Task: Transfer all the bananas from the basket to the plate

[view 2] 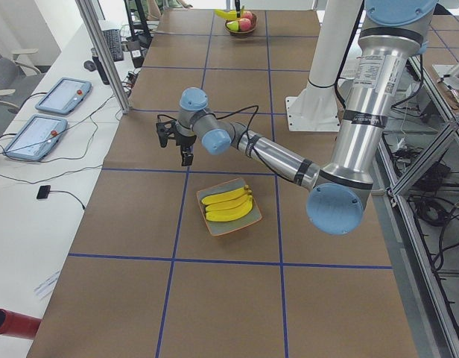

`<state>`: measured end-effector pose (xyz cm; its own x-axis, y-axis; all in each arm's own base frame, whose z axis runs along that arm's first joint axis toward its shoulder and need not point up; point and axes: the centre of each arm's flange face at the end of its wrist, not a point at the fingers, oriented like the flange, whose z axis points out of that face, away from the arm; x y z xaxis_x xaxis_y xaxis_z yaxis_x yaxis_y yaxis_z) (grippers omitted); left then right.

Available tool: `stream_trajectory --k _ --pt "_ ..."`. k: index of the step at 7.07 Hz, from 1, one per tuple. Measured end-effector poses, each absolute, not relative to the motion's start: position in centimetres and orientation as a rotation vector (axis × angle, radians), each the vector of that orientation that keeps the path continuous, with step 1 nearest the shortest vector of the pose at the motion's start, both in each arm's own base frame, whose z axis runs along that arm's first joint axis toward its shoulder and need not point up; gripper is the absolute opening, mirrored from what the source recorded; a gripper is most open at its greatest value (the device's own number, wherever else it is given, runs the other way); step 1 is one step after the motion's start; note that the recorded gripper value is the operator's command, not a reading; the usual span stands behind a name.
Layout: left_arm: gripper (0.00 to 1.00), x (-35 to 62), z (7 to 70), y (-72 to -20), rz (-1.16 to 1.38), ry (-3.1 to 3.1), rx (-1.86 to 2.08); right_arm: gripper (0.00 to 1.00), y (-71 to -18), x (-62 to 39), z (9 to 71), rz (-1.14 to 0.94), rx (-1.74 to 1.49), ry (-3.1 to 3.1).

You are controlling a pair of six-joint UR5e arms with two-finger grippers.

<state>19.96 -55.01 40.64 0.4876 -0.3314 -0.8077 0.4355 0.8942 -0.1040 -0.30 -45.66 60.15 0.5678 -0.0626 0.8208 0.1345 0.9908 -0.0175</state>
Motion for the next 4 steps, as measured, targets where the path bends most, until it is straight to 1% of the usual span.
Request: stream_trajectory --k 2,3,4 --pt "1.0 21.6 40.6 -55.3 -0.452 0.955 0.106 0.0 -55.6 -4.5 48.3 -0.179 -0.1 -0.855" --pt "1.0 22.5 40.2 -55.6 -0.443 0.961 0.103 0.0 -58.3 -7.9 42.6 -0.216 -0.111 -0.824" --pt "1.0 23.8 39.0 -56.0 -0.423 0.975 0.106 0.0 -59.5 -11.6 38.4 -0.238 -0.121 -0.819"
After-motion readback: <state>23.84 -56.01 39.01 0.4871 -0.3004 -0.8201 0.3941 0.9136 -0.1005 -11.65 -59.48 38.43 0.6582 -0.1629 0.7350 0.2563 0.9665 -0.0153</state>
